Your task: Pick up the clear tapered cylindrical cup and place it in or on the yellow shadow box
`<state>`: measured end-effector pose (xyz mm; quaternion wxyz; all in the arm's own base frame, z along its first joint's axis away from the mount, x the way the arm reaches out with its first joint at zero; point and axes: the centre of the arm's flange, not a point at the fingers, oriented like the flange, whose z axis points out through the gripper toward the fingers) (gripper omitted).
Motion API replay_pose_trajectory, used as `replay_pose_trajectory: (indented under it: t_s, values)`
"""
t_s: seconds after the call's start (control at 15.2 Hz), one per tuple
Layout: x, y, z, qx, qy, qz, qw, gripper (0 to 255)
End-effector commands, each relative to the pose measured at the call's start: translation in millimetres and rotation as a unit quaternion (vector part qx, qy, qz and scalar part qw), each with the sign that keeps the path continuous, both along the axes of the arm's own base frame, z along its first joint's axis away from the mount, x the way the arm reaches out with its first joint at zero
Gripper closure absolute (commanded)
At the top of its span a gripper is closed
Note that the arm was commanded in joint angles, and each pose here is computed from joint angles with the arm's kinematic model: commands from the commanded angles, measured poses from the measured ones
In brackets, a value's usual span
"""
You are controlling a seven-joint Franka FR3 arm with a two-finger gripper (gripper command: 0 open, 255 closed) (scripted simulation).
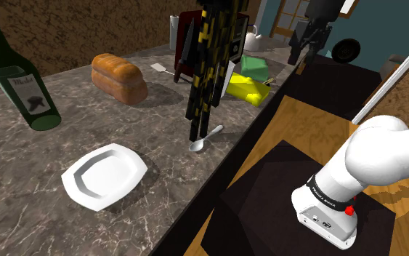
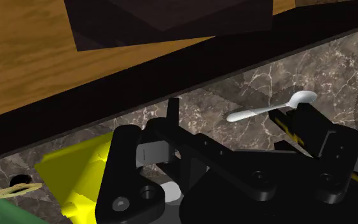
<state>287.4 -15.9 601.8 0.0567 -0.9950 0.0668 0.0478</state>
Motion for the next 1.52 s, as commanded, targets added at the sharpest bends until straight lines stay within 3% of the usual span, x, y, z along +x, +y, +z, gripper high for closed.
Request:
replay_pose_trajectory:
  t_s: [0.0,1.45]
  values:
    - [0.0,0.0,0.0,0.000,0.000,0.000,1.0000,0]
    - [243.1,-96.5,-99.8,0.002,-0.040,0.008,0.9992,0]
